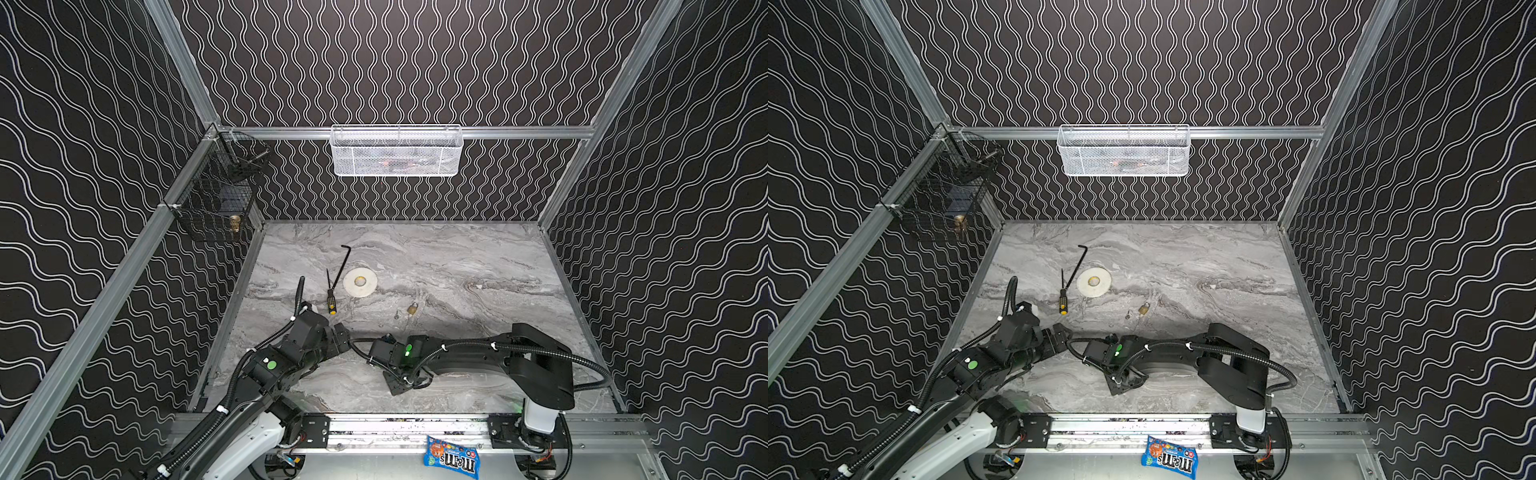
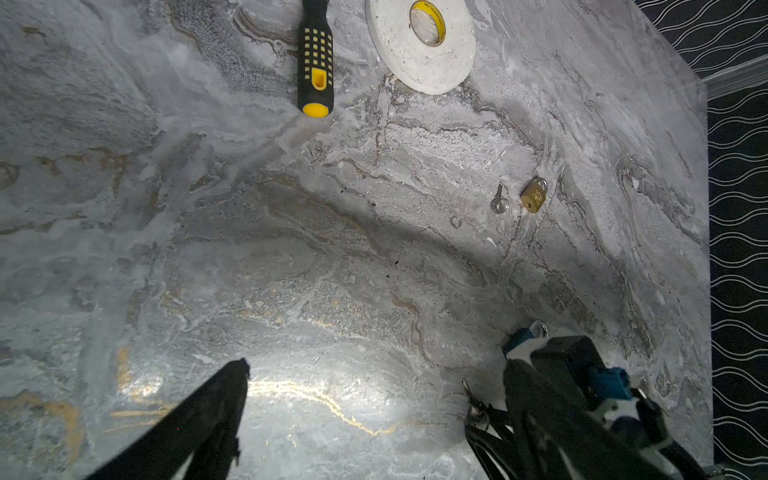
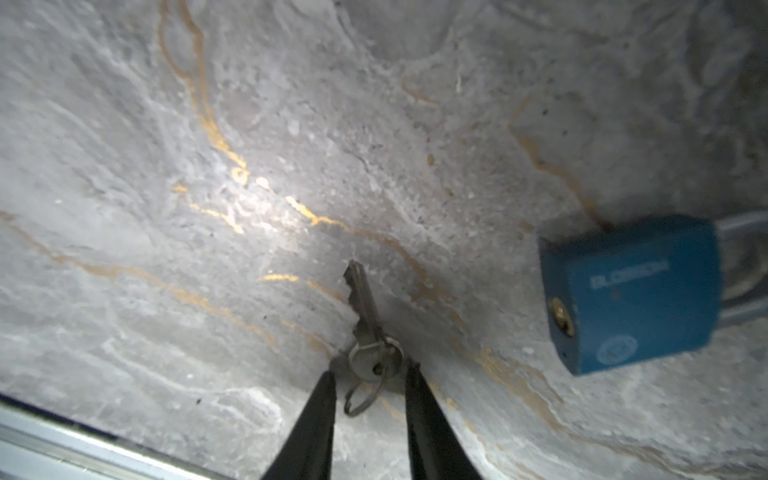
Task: Unlock with the key
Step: 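Close the right gripper on the silver key's ring end, then lift the key with the right gripper while the left gripper moves toward the blue padlock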
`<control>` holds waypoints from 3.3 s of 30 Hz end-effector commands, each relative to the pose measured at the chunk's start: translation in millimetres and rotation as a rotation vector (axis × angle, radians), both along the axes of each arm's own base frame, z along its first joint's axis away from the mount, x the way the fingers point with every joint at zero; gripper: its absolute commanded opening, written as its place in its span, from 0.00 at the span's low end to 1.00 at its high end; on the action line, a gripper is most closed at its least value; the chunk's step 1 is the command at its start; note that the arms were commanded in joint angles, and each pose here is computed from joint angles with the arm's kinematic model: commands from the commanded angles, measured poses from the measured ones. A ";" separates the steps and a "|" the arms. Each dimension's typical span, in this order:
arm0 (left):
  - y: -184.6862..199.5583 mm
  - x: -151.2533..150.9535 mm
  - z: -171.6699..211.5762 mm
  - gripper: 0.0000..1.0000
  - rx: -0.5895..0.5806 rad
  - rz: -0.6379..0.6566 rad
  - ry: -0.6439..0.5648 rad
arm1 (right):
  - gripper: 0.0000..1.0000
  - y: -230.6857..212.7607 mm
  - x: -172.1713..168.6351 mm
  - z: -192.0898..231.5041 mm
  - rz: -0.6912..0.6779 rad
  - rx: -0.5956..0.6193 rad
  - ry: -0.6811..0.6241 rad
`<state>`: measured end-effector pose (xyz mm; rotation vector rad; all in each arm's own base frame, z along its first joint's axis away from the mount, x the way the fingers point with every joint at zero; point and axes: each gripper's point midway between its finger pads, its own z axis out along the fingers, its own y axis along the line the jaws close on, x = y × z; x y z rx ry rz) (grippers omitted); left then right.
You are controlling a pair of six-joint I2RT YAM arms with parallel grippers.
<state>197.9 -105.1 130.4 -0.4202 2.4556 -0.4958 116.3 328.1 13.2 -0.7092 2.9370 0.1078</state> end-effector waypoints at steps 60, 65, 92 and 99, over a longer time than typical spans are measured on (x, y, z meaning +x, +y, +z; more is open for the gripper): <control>-94.1 41.2 76.5 0.74 -0.437 -0.195 -0.151 | 0.00 22.5 61.4 150.7 0.274 0.427 -0.537; -106.8 49.9 77.9 0.68 -0.444 -0.235 -0.154 | 0.00 32.8 64.3 163.6 0.287 0.455 -0.558; -134.8 52.8 59.0 0.27 -0.466 -0.314 -0.109 | 0.00 41.2 81.0 171.1 0.270 0.422 -0.622; -132.1 50.8 58.3 0.16 -0.459 -0.310 -0.112 | 0.00 39.8 84.4 167.9 0.256 0.412 -0.611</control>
